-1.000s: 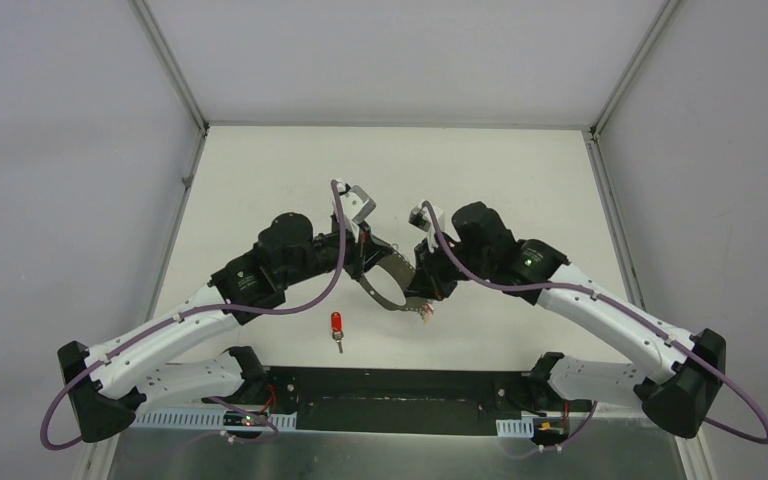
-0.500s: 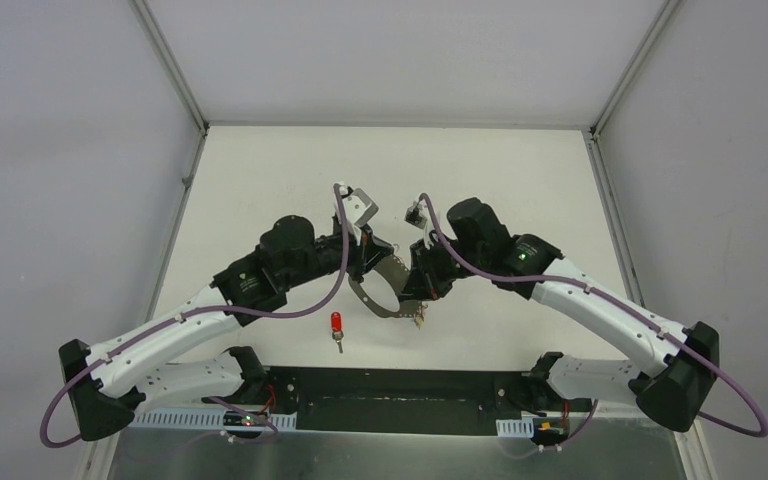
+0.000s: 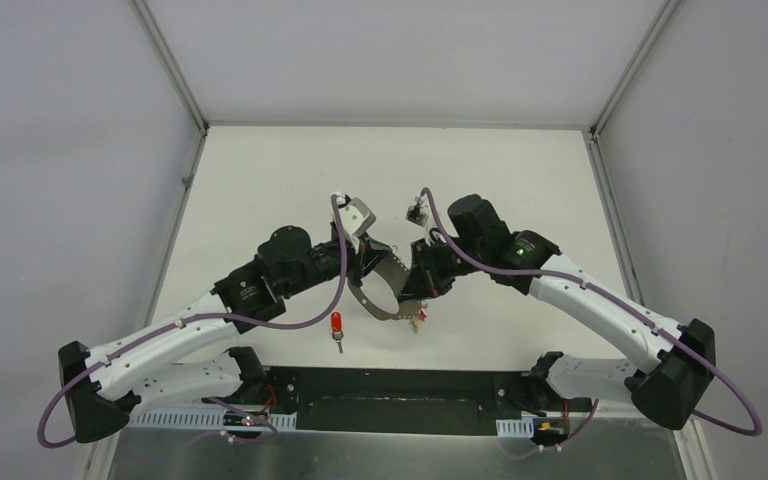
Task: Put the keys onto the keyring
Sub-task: Adjust the keyring at the center of the board.
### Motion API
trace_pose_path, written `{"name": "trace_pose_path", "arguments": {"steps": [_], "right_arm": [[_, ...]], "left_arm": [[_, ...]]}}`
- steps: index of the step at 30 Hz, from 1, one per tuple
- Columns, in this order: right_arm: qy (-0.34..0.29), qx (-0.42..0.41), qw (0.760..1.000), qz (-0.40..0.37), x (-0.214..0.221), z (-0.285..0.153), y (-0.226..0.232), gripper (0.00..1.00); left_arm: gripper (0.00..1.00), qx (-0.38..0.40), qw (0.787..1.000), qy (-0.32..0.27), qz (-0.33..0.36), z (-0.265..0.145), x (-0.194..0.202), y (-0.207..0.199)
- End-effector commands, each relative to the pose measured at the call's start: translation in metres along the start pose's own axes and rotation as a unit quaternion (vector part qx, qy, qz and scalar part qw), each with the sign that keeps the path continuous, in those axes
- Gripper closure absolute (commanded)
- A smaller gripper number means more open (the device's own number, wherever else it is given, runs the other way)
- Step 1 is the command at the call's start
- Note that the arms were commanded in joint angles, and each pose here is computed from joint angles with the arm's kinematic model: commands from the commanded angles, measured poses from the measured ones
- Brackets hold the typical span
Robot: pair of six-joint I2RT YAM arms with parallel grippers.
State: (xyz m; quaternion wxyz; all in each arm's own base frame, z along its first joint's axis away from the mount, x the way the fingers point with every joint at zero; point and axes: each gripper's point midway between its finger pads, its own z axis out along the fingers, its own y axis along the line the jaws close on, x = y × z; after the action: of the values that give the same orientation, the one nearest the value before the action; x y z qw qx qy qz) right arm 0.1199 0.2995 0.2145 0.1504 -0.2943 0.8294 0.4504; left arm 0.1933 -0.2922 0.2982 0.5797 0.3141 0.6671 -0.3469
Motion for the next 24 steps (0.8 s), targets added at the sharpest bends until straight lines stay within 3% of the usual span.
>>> {"name": "trace_pose_path", "arguments": {"steps": [1, 24], "right_arm": [[-0.039, -0.061, 0.997, -0.03, -0.029, -0.011, 0.032, 1.0], [-0.018, -0.103, 0.994, -0.014, -0.031, -0.008, 0.044, 1.0]], "left_arm": [[1.0, -0.011, 0.999, -0.028, 0.032, -0.01, -0.011, 0.004], [1.0, 0.011, 0.998, -0.01, 0.061, 0.0, 0.008, -0.005]]}}
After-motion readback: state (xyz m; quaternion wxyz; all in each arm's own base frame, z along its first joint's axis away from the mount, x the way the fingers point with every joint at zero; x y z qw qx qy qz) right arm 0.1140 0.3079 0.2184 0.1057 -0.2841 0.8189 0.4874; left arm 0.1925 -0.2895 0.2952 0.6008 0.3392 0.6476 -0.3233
